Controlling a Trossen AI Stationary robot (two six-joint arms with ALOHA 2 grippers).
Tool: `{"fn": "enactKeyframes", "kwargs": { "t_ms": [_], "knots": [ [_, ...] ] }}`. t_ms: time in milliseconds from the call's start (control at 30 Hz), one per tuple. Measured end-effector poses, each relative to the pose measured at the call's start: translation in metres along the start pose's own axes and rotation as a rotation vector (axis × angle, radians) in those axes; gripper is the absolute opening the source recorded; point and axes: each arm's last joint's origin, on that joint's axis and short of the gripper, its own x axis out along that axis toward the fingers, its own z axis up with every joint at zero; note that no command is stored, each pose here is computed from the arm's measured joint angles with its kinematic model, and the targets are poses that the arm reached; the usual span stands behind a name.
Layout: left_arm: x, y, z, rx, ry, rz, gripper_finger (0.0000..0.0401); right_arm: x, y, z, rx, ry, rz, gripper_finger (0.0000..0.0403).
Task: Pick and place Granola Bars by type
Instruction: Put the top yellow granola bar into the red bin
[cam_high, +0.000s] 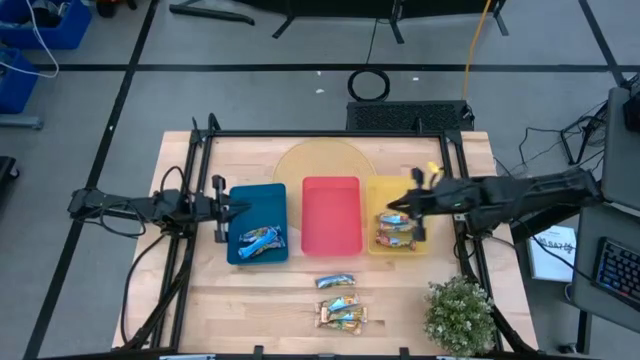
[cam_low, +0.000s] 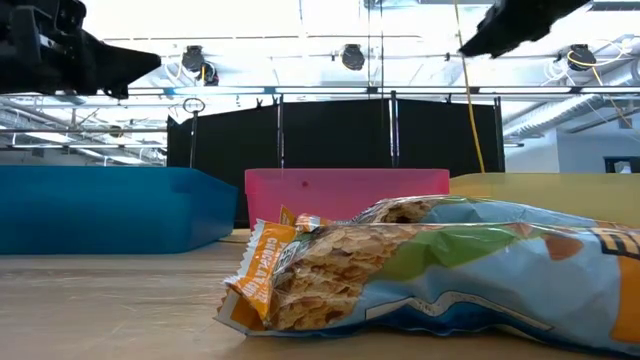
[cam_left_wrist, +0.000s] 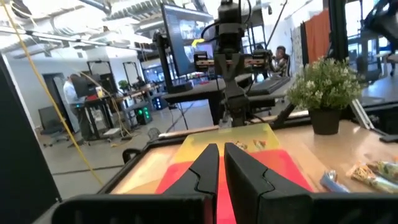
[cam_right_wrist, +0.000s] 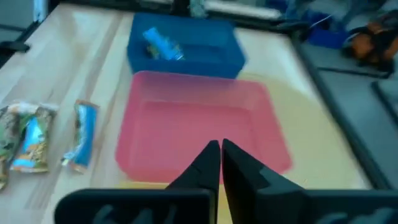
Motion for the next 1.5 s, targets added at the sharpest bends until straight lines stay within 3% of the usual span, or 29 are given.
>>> {"fn": "enactKeyframes", "kwargs": {
  "t_ms": [100,200,267,500,633,800,1000,1167,1367,1500],
  "knots": [
    [0.000,0.001,0.002,-0.011,-0.025,0.006,0.0035,-0.020,-0.004,-0.004,-0.019,-0.125,-0.003,0.0010],
    [0.000,0.001,0.003,-0.035,-0.027,0.006,0.0035,-0.027,-0.003,-0.019,-0.068,-0.292,0.034,0.0002],
    [0.000,0.001,0.003,-0.039,-0.028,0.006,0.0035,-0.028,-0.005,-0.033,-0.064,-0.349,0.000,0.0002],
    [0.000,0.001,0.000,-0.012,0.012,0.050,0.0035,-0.009,-0.001,-0.078,-0.074,-0.316,-0.020,0.0001],
    [0.001,0.002,-0.005,-0.056,0.066,0.108,0.0035,0.000,0.003,-0.096,-0.094,-0.322,-0.018,0.0001],
    [0.014,-0.009,0.002,-0.070,0.115,-0.066,0.0035,0.012,0.006,-0.117,-0.054,-0.307,-0.016,0.0001],
    [0.061,-0.031,0.034,-0.054,0.302,-0.079,0.0035,0.018,0.008,-0.126,-0.068,-0.315,-0.020,0.0001],
    [0.118,-0.075,0.054,0.036,0.453,-0.165,0.0035,0.016,0.007,-0.122,-0.063,-0.358,-0.027,0.0001],
    [0.186,-0.142,0.053,0.206,0.710,-0.244,0.0050,0.017,0.008,-0.123,-0.063,-0.350,-0.023,0.0001],
    [0.226,-0.178,0.047,0.180,0.865,-0.283,0.0102,0.016,0.008,-0.123,-0.063,-0.354,-0.023,0.0001]
  ]
}}
